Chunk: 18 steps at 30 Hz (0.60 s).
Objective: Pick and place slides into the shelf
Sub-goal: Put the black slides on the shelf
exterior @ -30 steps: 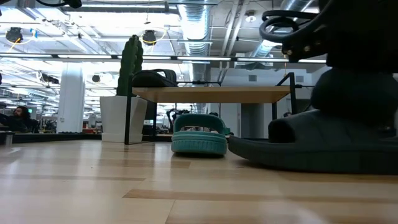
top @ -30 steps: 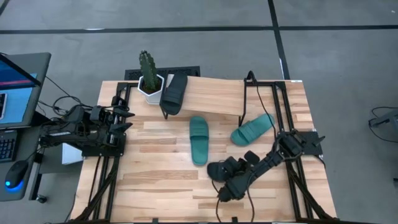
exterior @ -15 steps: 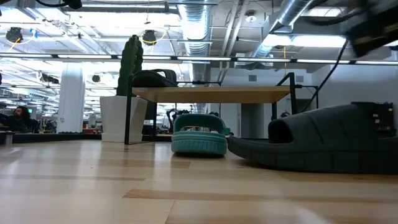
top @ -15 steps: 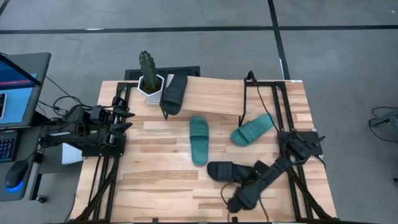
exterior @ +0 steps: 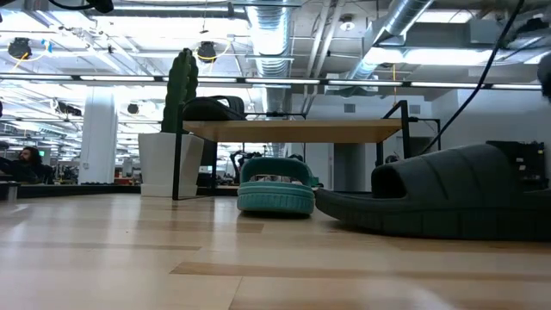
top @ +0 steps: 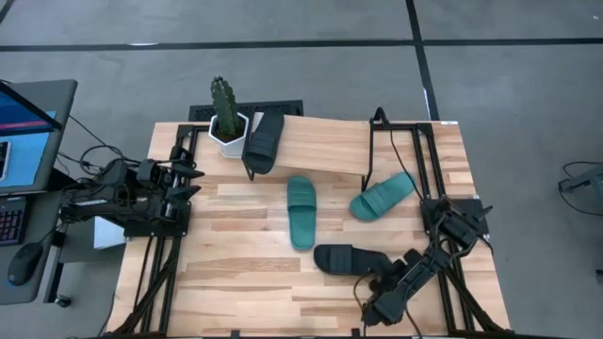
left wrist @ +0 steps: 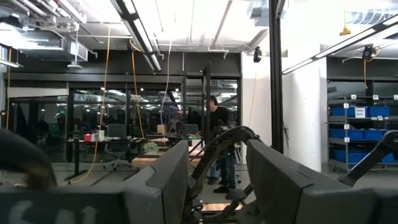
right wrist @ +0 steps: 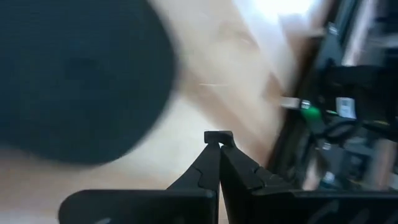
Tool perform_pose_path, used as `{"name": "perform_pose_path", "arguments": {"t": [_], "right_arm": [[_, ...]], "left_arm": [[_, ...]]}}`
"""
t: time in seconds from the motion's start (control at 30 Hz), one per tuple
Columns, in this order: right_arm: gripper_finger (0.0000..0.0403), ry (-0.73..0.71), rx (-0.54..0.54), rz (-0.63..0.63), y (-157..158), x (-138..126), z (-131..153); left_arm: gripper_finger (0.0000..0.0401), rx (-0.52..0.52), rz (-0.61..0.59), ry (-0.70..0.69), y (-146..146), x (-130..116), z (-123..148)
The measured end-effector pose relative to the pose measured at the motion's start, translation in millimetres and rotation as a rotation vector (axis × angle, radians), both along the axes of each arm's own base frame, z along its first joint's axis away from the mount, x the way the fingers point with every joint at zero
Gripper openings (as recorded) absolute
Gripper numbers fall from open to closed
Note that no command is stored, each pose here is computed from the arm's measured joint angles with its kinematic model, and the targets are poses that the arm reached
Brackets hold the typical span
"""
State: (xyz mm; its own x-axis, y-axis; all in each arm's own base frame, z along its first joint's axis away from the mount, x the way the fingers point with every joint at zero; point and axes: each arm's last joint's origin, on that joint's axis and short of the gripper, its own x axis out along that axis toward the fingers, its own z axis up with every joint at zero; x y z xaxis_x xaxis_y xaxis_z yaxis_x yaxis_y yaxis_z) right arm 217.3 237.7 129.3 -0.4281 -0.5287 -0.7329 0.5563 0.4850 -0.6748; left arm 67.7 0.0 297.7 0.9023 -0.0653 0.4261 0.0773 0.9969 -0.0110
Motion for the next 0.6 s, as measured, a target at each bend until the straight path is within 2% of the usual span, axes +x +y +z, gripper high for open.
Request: {"name": "perform_pose_path", "arguments": {"t": [0.27,0.43,0.6], "right_arm": [[0.0,0.171,-0.111,-0.097,-38.0,-19.7,-27.1],[0.0,0.199,-0.142,-0.126,-57.5,-17.7,-32.0],[0.0,0.206,-0.186,-0.104,-73.0,-10.6,-33.0]], "left_arm": [[0.0151,-0.005,-0.002,0.0,0.0,0.0,0.0],[0.0151,-0.005,-0.002,0.0,0.0,0.0,0.0],[0.0151,-0.005,-0.003,0.001,0.0,0.1,-0.1]]}}
